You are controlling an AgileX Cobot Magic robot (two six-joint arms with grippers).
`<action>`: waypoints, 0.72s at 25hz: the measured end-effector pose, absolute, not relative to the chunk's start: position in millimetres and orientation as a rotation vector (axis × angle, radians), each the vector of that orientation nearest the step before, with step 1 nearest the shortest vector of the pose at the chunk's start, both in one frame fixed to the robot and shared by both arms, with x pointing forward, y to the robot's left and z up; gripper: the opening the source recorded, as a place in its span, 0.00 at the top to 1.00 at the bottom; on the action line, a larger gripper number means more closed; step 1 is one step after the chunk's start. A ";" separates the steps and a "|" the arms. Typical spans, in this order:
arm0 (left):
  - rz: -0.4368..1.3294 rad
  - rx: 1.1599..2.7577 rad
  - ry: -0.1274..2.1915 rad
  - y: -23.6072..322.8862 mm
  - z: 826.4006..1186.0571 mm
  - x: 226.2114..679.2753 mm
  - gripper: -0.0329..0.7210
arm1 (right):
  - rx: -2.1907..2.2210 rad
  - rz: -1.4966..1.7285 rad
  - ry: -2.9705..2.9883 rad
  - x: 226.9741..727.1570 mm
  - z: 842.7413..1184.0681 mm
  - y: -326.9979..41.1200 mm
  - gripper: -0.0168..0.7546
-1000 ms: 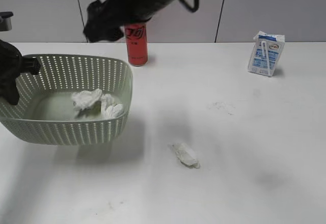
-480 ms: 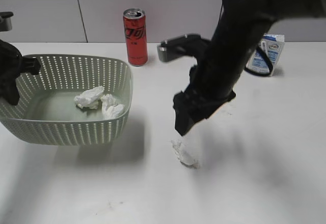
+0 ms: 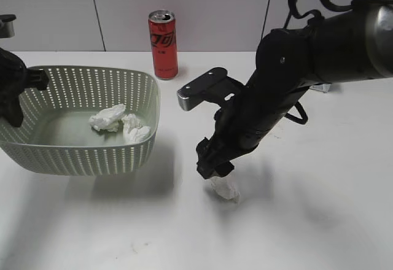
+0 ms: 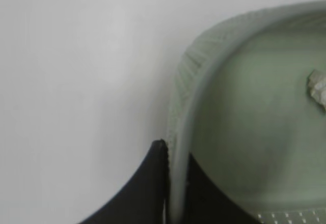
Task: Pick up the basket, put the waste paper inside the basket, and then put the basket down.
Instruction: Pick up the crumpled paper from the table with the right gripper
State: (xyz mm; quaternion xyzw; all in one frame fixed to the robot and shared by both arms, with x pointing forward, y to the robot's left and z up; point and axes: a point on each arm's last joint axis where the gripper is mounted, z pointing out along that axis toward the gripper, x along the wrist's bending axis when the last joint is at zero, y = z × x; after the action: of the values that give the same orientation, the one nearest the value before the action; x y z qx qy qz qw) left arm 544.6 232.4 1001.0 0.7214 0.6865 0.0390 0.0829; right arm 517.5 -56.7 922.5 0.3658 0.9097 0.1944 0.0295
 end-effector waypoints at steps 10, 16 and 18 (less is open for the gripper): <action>0.117 2.154 2.050 232.4 1001.0 544.6 0.96 | 1.181 0.458 2.831 516.2 888.1 -54.1 0.42; 0.117 2.154 2.050 232.4 1001.0 544.6 0.96 | 1.205 0.389 2.861 514.2 877.6 -55.5 0.50; 0.117 2.154 2.050 232.4 1001.0 544.6 0.96 | 1.211 0.372 2.869 513.6 877.8 -55.8 0.62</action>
State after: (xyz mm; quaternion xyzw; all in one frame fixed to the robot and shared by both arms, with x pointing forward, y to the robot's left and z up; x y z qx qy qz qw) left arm 544.6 232.4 1001.0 0.7214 0.6865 0.0390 0.0829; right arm 513.6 -55.8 877.8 0.3861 0.9148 0.1188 0.0027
